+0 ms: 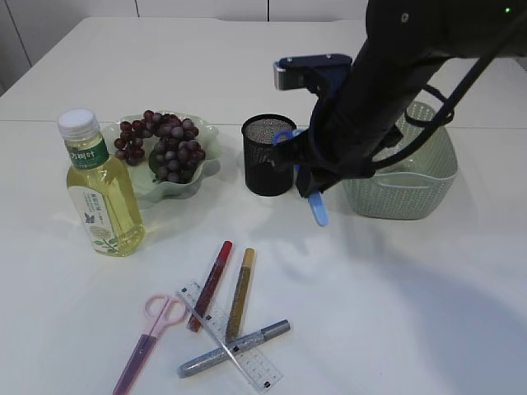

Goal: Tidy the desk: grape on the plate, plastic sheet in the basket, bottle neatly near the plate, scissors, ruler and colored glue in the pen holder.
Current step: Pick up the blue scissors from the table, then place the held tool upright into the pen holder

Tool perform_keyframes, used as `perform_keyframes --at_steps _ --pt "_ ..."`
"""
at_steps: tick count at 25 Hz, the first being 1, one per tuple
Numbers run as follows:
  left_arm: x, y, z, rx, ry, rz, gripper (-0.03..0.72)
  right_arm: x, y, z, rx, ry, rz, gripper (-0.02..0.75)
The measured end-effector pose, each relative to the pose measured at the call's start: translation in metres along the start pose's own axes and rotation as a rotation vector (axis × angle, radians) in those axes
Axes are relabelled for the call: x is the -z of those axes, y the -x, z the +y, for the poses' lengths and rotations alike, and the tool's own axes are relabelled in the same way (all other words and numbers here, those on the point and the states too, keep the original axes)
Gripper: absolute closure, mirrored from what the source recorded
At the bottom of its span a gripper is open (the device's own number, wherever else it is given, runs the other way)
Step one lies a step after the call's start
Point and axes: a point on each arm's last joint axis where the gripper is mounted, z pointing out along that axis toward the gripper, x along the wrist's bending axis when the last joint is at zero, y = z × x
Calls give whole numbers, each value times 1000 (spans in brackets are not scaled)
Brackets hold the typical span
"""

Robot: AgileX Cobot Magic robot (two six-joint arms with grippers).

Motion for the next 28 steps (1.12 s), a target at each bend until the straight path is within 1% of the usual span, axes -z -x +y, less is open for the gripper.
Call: perform_keyframes --at_steps 3,9,13,18,21,28 --pt "0 0 0 0 0 0 313 12 0 9 17 115 -14 546" --pt "0 0 0 0 0 0 315 15 3 24 56 293 -52 546" --pt "0 0 0 0 0 0 323 20 4 37 92 448 -76 546" --pt "0 0 0 1 0 -2 325 24 3 52 112 630 -83 546" --pt "0 1 0 2 0 -7 326 14 4 58 116 690 -83 547" --pt "0 2 0 7 0 -21 326 -24 9 67 141 790 -92 547"
